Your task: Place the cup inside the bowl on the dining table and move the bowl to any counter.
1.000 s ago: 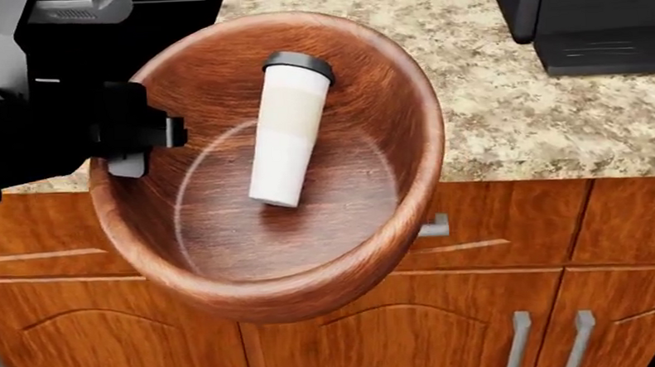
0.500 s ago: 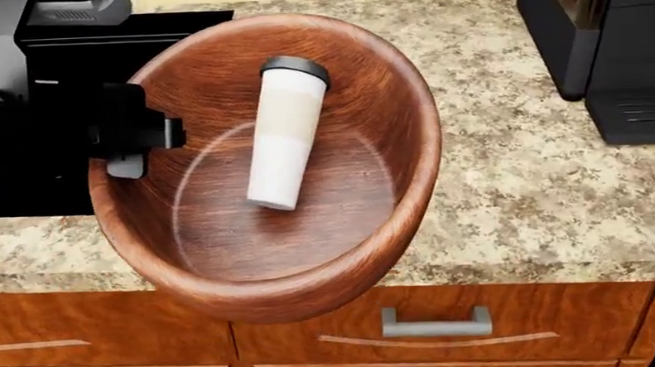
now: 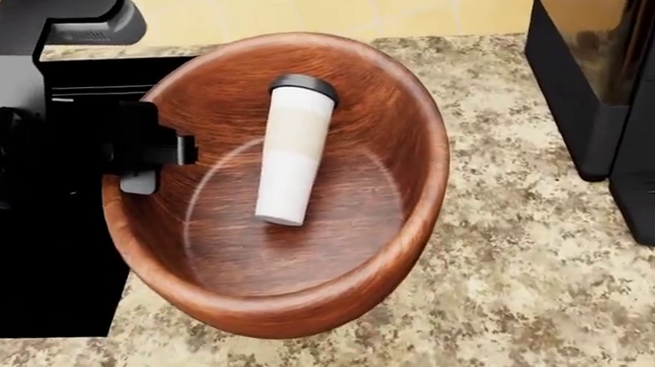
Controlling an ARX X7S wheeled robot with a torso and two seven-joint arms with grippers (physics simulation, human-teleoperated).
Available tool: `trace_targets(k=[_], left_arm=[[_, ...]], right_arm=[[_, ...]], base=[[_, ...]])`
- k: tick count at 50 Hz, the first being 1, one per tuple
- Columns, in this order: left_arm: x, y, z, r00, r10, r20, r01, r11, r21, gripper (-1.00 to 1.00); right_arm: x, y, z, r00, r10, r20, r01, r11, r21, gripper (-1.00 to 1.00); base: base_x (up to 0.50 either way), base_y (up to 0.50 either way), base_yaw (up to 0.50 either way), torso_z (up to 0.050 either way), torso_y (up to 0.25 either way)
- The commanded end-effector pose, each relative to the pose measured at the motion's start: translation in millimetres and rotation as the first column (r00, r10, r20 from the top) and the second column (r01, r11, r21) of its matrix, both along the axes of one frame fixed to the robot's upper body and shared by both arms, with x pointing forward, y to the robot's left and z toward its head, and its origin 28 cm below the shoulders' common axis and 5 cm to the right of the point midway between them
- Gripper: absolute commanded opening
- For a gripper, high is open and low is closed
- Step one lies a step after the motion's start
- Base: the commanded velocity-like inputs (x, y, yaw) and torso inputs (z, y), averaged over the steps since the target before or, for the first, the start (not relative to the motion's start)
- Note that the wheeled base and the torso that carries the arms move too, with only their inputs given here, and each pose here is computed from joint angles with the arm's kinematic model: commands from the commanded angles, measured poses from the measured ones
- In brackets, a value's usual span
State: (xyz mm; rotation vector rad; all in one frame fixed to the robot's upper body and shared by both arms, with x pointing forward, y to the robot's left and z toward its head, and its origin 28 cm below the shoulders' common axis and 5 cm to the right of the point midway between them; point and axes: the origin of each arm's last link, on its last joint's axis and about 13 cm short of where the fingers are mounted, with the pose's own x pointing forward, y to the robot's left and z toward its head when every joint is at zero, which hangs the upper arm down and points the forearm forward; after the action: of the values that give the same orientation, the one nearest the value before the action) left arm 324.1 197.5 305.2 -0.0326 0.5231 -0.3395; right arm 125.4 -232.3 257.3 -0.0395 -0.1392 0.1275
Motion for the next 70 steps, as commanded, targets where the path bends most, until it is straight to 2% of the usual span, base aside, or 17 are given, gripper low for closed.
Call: trace_targets(k=[1,11,23,37,45,54,56,70], left_arm=[[3,-4.8,-5,1.0,0.001,0.004,0.0,1.0,-0.025,-1.0],[8,-4.2,-13,1.0,0.005,-0.013,-0.005,1.0,-0.009,-1.0],[15,-17.6,-32,0.999,-0.01,-0.052,0.009,1.0,-0.022,-1.0],[44,-29.8,-44,0.995,0.042,-0.094,-0.046,0.998,-0.035,-1.0],[59,-36.0,-57,0.994,0.083,-0.075,-0.082,0.997,0.013,-1.0],[62,-35.5,-59,0.994,0.1,-0.051,-0.098,0.994,0.044,-1.0],[62,-34.9,-63,0.994,0.1,-0.033,-0.097,0.992,0.081,-1.0],[64,-39.8,-72,0.991,0.107,-0.078,-0.102,0.993,0.061,-1.0]], right_arm=[[-7,0.6,-8,1.0,-0.007,-0.014,0.007,1.0,0.0,1.0],[-12,2.3,-10,1.0,-0.008,-0.016,0.008,1.0,0.004,1.0],[-15,1.5,-10,1.0,-0.011,-0.022,0.011,1.0,-0.001,1.0],[-13,3.8,-11,0.999,-0.002,-0.033,0.002,1.0,0.001,1.0],[-13,3.9,-12,0.999,0.002,-0.039,-0.002,1.0,0.003,1.0],[-13,4.2,-15,0.999,0.004,-0.043,-0.003,1.0,0.009,1.0],[-12,4.2,-16,0.999,0.005,-0.042,-0.004,1.0,0.011,1.0],[-13,2.6,-20,0.999,0.0,-0.048,0.001,1.0,0.015,1.0]], base=[[0.5,0.0,0.0,0.0,0.0],[0.02,0.0,0.0,0.0,0.001],[0.0,0.0,0.0,0.001,0.001],[0.0,0.0,0.0,0.0,0.001],[0.0,0.0,0.0,0.0,0.0],[0.0,0.0,0.0,0.0,0.001],[0.0,0.0,0.0,0.0,0.0],[0.0,0.0,0.0,0.001,0.0]])
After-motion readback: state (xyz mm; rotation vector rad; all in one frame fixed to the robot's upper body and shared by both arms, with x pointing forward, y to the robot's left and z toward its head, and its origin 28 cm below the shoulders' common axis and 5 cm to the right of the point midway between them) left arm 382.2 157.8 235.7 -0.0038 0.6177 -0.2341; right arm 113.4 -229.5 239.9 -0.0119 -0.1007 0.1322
